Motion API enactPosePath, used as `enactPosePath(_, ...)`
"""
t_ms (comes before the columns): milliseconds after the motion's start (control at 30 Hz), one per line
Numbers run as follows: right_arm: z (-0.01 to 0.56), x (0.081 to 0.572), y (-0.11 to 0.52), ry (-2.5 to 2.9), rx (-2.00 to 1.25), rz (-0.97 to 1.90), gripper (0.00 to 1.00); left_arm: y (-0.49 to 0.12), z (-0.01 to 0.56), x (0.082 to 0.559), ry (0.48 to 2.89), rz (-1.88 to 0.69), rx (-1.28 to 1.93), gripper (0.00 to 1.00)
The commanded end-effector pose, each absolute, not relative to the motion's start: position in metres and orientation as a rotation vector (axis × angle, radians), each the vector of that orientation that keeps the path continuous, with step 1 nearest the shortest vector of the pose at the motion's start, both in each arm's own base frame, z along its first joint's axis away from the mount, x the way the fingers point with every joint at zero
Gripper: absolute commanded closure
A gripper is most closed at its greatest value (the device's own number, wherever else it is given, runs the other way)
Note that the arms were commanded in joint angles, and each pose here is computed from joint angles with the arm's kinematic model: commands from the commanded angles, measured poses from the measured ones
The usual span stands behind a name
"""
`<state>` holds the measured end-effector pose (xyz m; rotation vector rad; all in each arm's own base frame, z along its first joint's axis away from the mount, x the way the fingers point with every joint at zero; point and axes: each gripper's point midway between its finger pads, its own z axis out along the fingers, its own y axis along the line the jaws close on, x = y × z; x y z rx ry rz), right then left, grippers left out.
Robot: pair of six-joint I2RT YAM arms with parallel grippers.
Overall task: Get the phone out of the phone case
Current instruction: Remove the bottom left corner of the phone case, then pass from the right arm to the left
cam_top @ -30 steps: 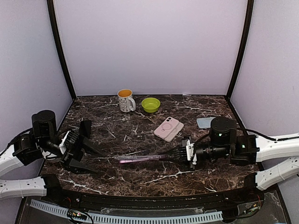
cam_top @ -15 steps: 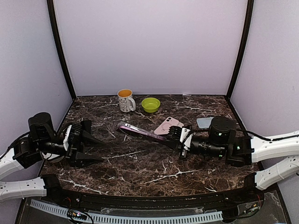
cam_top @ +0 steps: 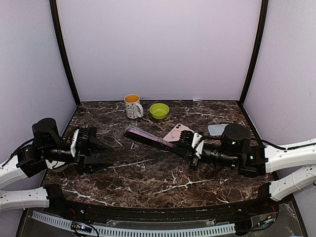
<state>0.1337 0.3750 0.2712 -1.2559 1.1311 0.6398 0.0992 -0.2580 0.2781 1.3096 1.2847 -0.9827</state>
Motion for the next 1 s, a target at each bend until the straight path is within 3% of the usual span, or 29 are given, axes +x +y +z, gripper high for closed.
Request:
enactPosePath(0, 0.312, 0.134, 0.371, 1.045, -1.119, 0.694, 1.00, -0.260, 0.279, 0.102, 1.278, -0.986, 1.286, 0.53)
enactPosePath(967, 0.296, 0.095, 0.377, 0.949, -1.304, 0.843, 1.00, -0.278, 0.300, 0.082, 1.069, -1.033, 1.323, 0.57)
